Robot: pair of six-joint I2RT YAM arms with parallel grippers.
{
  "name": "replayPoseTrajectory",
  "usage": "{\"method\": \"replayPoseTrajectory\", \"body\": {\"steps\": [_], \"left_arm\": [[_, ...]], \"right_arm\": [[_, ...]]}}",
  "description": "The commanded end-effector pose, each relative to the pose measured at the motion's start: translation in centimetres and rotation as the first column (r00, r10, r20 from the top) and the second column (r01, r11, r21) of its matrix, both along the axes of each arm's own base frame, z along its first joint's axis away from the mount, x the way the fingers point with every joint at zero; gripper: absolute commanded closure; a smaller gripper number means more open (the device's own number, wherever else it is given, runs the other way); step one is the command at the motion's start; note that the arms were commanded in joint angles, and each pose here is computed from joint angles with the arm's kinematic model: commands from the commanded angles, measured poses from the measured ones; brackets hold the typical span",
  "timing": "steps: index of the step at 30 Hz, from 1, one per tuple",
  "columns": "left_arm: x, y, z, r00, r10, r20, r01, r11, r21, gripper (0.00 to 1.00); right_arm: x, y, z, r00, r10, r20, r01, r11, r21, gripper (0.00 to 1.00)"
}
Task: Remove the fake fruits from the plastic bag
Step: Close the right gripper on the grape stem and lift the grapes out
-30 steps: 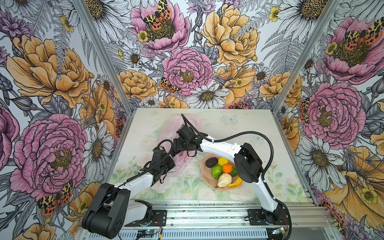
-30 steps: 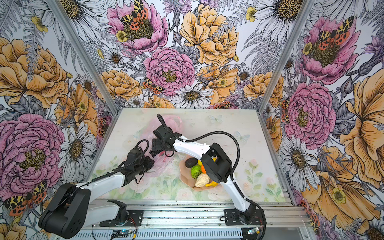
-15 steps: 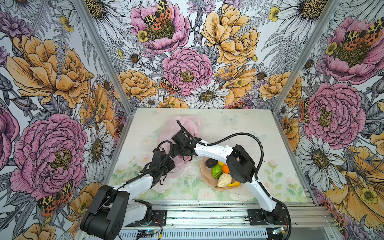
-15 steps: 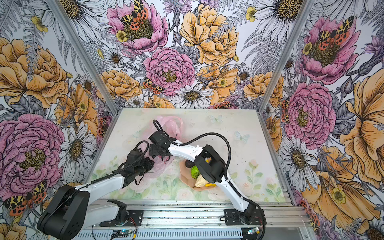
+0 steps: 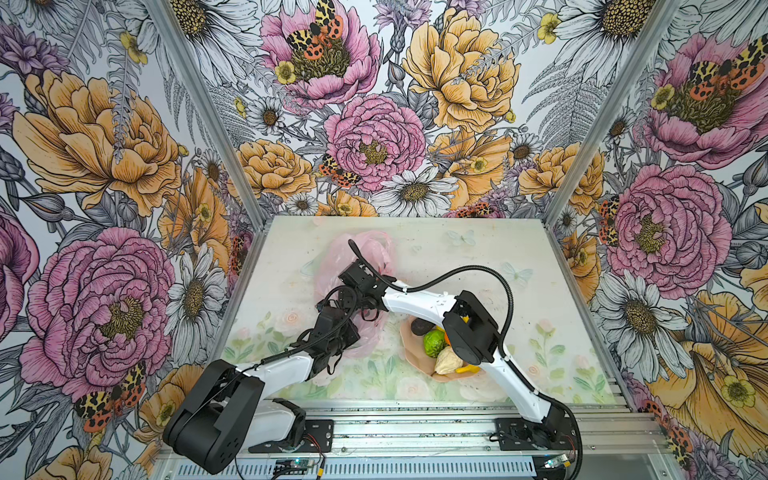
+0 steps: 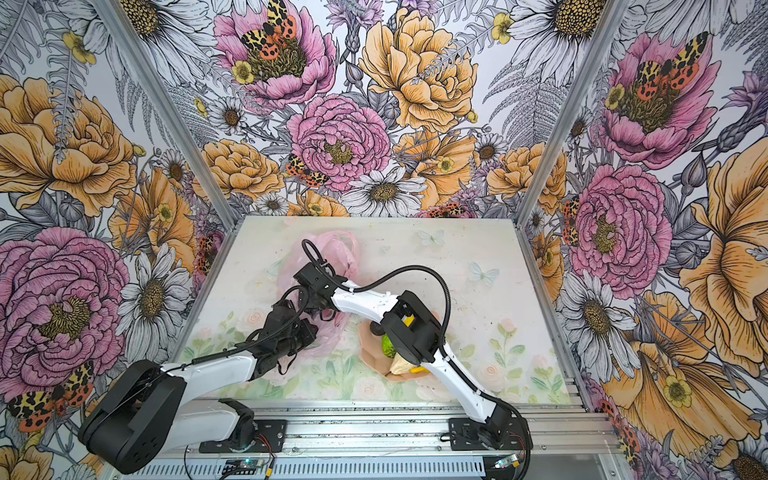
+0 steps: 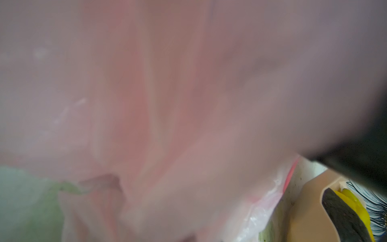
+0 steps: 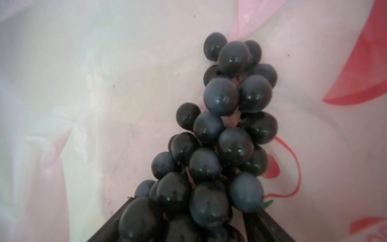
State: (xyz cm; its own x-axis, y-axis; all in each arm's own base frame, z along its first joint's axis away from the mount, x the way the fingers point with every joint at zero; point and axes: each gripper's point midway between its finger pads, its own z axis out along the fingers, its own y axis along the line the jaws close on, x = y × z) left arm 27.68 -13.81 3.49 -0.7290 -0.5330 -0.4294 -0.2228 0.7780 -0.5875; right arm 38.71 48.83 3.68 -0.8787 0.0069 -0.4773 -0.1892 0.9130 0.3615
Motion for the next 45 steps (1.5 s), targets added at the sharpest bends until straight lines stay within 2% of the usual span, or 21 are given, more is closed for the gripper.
{"method": "replayPoseTrajectory", "body": {"steps": [1,5,11,19,24,45], "left_arm": [[0.2,0.2,0.8,0.999,0.018,0.042,-0.018,1.0,0.001,0.88],[0.1,0.5,0.5,0.999,0.027,0.031,-0.028,0.999,0.019,0.88],[0.2,0.9,-0.5,0.999,0.038,-0.006,-0.038,0.999,0.033,0.87],[0.6,1.7,-0.7,0.998,0.057,-0.019,-0.056,0.998,0.037,0.87],[0.7,2.3,-0.6,0.997,0.071,-0.02,-0.071,0.997,0.039,0.87],[3.7,4.0,0.1,0.992,0.124,-0.008,-0.124,0.991,0.047,0.87]], "right_arm": [[-0.3,-1.0,-3.5,1.0,0.005,-0.028,-0.007,0.996,-0.089,0.28],[0.9,-1.3,-2.0,1.0,-0.009,-0.01,0.009,0.998,-0.064,0.4],[1.9,-1.0,2.7,0.998,0.015,0.061,-0.014,1.0,-0.018,0.52],[1.9,-0.3,7.0,0.993,0.047,0.111,-0.052,0.998,0.045,0.62],[1.6,-0.5,7.5,0.992,0.058,0.115,-0.064,0.997,0.046,0.67],[-2.0,-3.1,13.1,0.968,0.18,0.177,-0.187,0.982,0.025,0.68]]}}
